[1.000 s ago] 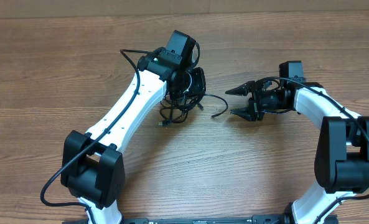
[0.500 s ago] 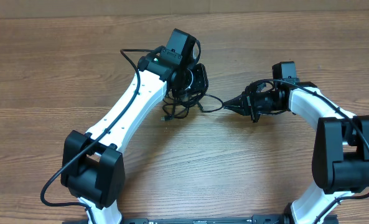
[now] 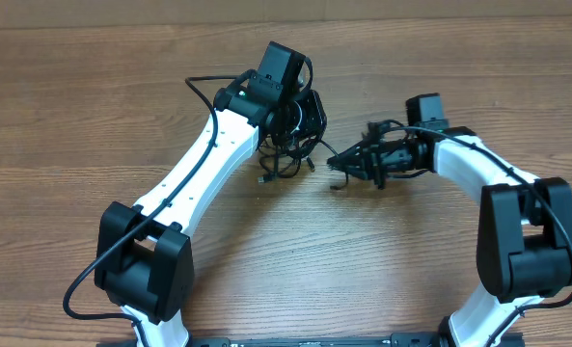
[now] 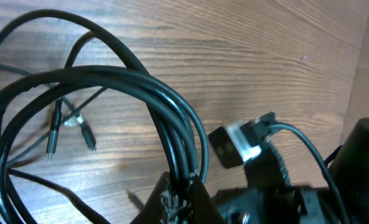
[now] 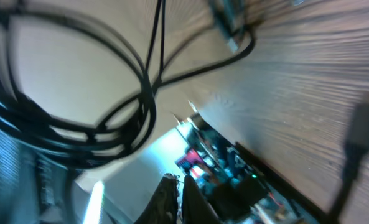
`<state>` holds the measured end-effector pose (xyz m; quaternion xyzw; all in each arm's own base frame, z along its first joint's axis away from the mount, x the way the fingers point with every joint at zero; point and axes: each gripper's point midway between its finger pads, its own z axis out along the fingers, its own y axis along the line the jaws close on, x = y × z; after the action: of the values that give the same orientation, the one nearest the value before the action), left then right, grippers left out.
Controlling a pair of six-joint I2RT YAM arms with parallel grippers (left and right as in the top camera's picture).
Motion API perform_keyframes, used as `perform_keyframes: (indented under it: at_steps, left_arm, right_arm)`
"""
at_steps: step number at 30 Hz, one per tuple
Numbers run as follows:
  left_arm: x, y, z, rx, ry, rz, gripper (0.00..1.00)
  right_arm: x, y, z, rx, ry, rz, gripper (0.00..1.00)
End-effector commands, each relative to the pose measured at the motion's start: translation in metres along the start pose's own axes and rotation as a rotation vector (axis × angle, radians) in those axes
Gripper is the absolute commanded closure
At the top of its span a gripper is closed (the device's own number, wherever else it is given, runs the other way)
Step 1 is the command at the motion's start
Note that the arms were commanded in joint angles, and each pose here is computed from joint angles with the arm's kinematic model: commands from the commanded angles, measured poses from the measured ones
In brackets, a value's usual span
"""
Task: Untangle cables
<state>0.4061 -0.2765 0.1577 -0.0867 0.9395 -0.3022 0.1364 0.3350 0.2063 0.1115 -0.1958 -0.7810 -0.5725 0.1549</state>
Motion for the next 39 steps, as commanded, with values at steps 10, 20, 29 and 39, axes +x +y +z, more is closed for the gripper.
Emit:
perform_keyframes:
  at_steps: [10, 20, 29, 39]
  left_arm:
    - [0.003, -0.015, -0.039, 0.414, 0.113, 0.587, 0.96]
    - [0.025, -0.005, -0.04, 0.437, 0.176, 0.716, 0.96]
    - [0.049, -0.014, -0.034, 0.455, 0.228, 0.775, 0.96]
    - [0.055, -0.016, -0.034, 0.459, 0.247, 0.775, 0.96]
  right_arm:
    - [0.01, 0.026, -0.022, -0.163, 0.06, -0.309, 0.51]
    - [0.024, 0.053, -0.025, -0.286, 0.159, -0.447, 0.39]
    - [0.006, 0.062, -0.021, -0.232, 0.096, -0.381, 0.42]
    - [-0.009, 0.059, -0.019, -0.19, 0.02, -0.33, 0.54]
